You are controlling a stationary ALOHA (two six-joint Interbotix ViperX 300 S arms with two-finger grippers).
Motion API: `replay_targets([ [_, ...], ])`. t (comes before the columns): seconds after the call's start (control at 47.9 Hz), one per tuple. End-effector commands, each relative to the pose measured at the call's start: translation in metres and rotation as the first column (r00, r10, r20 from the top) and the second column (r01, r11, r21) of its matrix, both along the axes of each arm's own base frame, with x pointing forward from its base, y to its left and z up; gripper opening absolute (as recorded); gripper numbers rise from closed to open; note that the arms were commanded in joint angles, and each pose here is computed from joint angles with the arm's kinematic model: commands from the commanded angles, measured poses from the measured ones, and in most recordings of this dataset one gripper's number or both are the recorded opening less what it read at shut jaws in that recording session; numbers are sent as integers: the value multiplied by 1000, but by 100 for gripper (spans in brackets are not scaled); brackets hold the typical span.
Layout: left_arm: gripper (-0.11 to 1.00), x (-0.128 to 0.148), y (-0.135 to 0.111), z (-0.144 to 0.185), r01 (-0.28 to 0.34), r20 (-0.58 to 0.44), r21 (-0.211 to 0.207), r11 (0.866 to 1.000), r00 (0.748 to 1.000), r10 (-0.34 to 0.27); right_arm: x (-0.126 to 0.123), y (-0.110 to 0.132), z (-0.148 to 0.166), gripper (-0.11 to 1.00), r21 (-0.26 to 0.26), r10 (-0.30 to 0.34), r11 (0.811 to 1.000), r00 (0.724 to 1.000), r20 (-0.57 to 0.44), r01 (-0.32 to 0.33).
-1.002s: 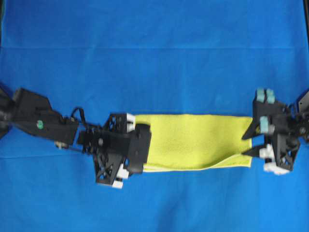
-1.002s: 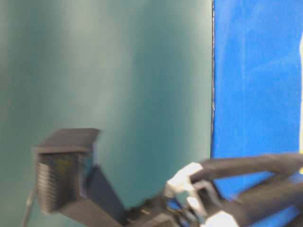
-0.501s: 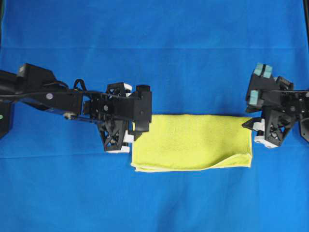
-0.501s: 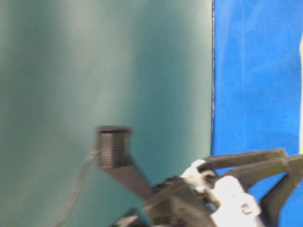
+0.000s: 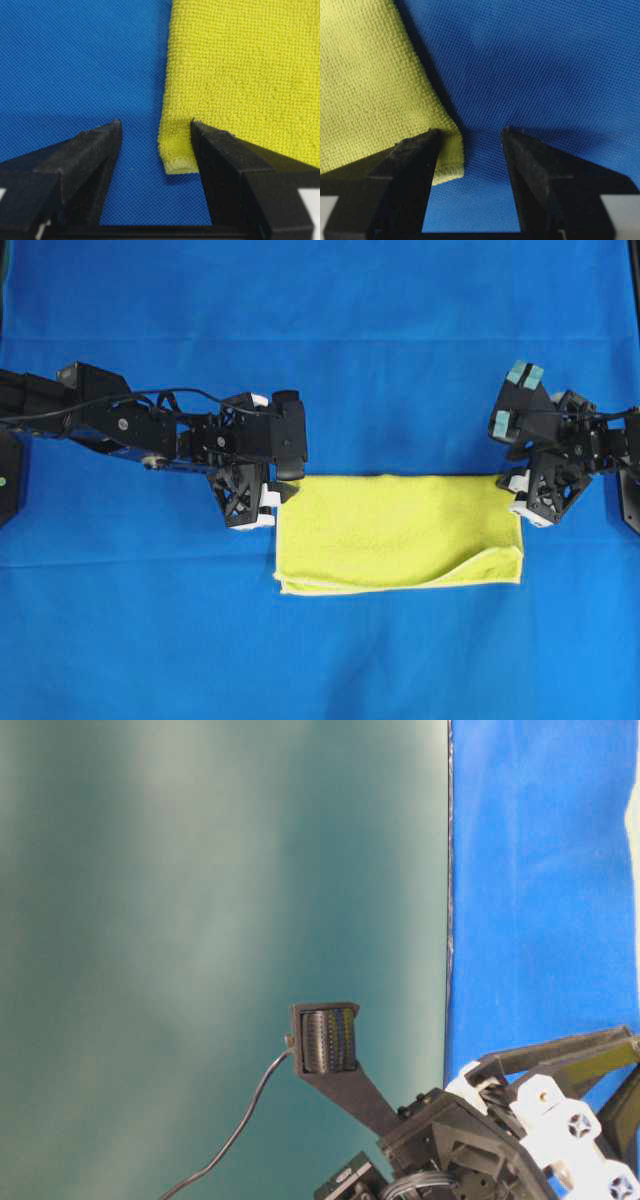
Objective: Fold the yellow towel.
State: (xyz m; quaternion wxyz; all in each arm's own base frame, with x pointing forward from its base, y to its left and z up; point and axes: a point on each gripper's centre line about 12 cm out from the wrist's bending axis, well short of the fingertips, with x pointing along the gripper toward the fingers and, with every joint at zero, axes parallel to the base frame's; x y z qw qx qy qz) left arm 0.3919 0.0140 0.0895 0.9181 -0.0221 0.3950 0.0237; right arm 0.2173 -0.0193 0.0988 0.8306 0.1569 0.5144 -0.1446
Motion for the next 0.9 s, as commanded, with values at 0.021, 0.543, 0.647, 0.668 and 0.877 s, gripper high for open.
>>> replay_targets([
  [0.021,57,1,1,4,-4,-6,-2,1000,1000,4,3,-1,3,56,-3,0,1000,1000,17,0],
  [0.543,2,13,-12,20,31,-199,-16,999,979,-34,4,-1,4,1,4,-9,1000,1000,19,9],
  [0.647,2,13,-12,26,22,-188,-21,1000,982,-26,4,-1,5,1,3,-9,1000,1000,23,9],
  [0.668,2,13,-12,27,23,-187,-21,1000,982,-26,5,-1,6,1,4,-11,1000,1000,25,11],
  [0.877,2,9,-13,59,31,-143,-16,999,989,-32,8,-3,28,1,-15,-8,1000,998,61,9],
])
